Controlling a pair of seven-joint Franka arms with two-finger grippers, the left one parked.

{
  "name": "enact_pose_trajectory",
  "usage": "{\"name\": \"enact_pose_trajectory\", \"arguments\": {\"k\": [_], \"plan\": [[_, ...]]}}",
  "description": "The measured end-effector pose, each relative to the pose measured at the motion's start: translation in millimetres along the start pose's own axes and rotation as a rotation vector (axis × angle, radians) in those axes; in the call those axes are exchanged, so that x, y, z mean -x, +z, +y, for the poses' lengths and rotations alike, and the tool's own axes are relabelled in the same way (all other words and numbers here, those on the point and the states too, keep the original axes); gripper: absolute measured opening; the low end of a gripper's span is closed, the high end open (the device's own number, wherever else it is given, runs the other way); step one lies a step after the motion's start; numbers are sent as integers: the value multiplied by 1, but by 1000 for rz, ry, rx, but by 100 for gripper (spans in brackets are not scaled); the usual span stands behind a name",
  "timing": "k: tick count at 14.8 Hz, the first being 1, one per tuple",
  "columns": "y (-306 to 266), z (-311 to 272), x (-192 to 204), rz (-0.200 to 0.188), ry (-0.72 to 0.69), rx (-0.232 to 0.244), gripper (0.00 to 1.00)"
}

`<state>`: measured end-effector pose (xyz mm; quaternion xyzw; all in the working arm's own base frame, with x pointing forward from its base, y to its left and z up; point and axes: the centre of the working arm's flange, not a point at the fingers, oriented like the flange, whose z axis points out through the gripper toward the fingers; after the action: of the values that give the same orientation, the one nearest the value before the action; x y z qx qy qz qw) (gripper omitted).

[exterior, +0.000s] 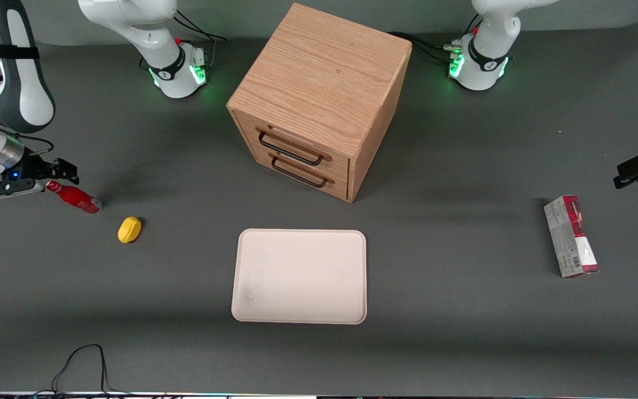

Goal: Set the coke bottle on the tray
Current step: 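Lower the right gripper and close it around the bottle's cap end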

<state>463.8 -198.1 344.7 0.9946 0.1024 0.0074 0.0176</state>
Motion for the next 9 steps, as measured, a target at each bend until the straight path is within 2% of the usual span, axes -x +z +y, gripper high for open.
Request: {"name": "enact_pose_trajectory", "arguments": {"k": [9], "plan": [[34,12,7,-10,-1,25,100]]}}
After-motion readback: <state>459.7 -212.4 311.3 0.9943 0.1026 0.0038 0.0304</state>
